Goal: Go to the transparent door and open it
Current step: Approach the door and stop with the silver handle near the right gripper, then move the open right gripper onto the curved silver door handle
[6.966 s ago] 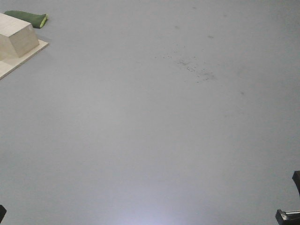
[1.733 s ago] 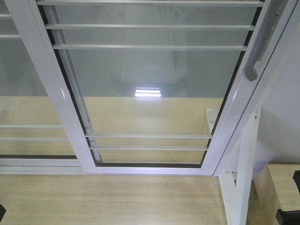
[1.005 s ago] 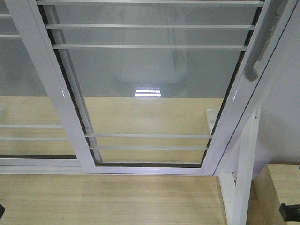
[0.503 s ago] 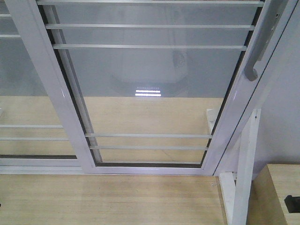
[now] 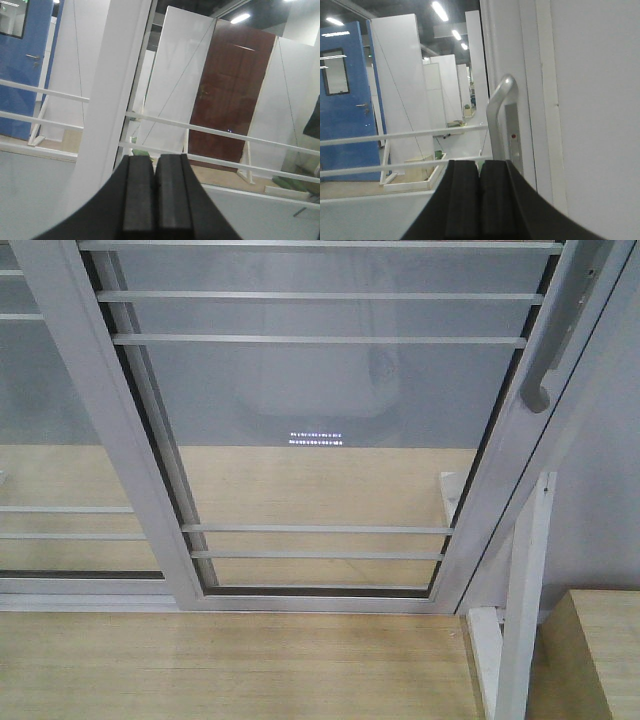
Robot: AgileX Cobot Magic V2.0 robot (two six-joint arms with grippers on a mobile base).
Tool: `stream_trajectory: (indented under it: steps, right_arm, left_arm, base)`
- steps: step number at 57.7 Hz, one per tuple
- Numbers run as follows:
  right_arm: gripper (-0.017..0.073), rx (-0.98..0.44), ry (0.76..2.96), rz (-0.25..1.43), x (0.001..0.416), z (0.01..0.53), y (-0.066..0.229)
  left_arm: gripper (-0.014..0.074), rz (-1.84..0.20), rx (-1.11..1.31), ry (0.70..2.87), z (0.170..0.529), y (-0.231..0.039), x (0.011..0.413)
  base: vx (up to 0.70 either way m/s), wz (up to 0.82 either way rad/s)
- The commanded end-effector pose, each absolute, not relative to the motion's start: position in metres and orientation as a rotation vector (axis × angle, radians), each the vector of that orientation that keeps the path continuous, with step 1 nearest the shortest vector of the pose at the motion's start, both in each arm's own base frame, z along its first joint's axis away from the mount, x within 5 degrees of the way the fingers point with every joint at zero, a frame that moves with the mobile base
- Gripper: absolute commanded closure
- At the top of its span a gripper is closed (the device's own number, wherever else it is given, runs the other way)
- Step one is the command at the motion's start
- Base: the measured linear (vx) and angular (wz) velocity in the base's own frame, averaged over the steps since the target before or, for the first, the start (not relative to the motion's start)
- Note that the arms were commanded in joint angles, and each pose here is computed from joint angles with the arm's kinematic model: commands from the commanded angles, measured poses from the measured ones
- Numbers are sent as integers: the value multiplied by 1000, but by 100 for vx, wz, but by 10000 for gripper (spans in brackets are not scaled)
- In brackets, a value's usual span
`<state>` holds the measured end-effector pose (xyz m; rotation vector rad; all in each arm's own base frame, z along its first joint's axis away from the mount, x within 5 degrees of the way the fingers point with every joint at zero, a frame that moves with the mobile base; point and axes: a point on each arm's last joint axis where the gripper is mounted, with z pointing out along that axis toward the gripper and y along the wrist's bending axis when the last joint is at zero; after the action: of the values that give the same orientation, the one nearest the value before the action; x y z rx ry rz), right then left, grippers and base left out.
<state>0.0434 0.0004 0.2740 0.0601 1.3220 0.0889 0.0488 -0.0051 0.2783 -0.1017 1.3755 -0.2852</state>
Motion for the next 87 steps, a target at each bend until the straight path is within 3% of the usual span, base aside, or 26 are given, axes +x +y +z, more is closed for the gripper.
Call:
stream_trajectory:
  steps: [1,12,18,30,45,55,67,72,80,87]
  right_arm:
    - [557,35,1271,60,40,321,1]
    - [557,-17,1476,47,76,379,4]
    - [557,-46,1567,34,101,397,5]
    - [557,-77,1596,2,128,411,5]
    - [525,-68,1617,19,132,407,5]
    - [385,-82,1678,25,132,401,6]
    - [8,-84,1681,23,132,401,6]
    - [-108,-84,1676,20,132,401,6]
    - [-171,-83,1624,-2,132,406,5]
    - [-149,-74,1589,-19,146,407,3]
  left_arm:
    - [596,-253,-63,1378,318,-6,54]
    - [596,-251,-50,1483,377,-11,94]
    - [596,-248,-52,1518,392,-14,119]
    - [596,-221,-41,1588,391,-16,148]
    - [562,-217,-37,1608,388,-16,151]
    - [457,-171,-1,1624,387,-16,151]
    - [180,-172,2,1659,384,-16,150]
    - [55,-172,4,1677,382,-16,150]
    - [-58,-176,6,1720,378,-16,149]
    - [-66,-177,9,1755,375,-17,148]
  base:
    - [0,0]
    - [0,0]
    - [0,0]
    - [0,0]
    - [0,0]
    - [0,0]
    - [0,0]
    - [0,0]
    - [0,0]
    - [0,0]
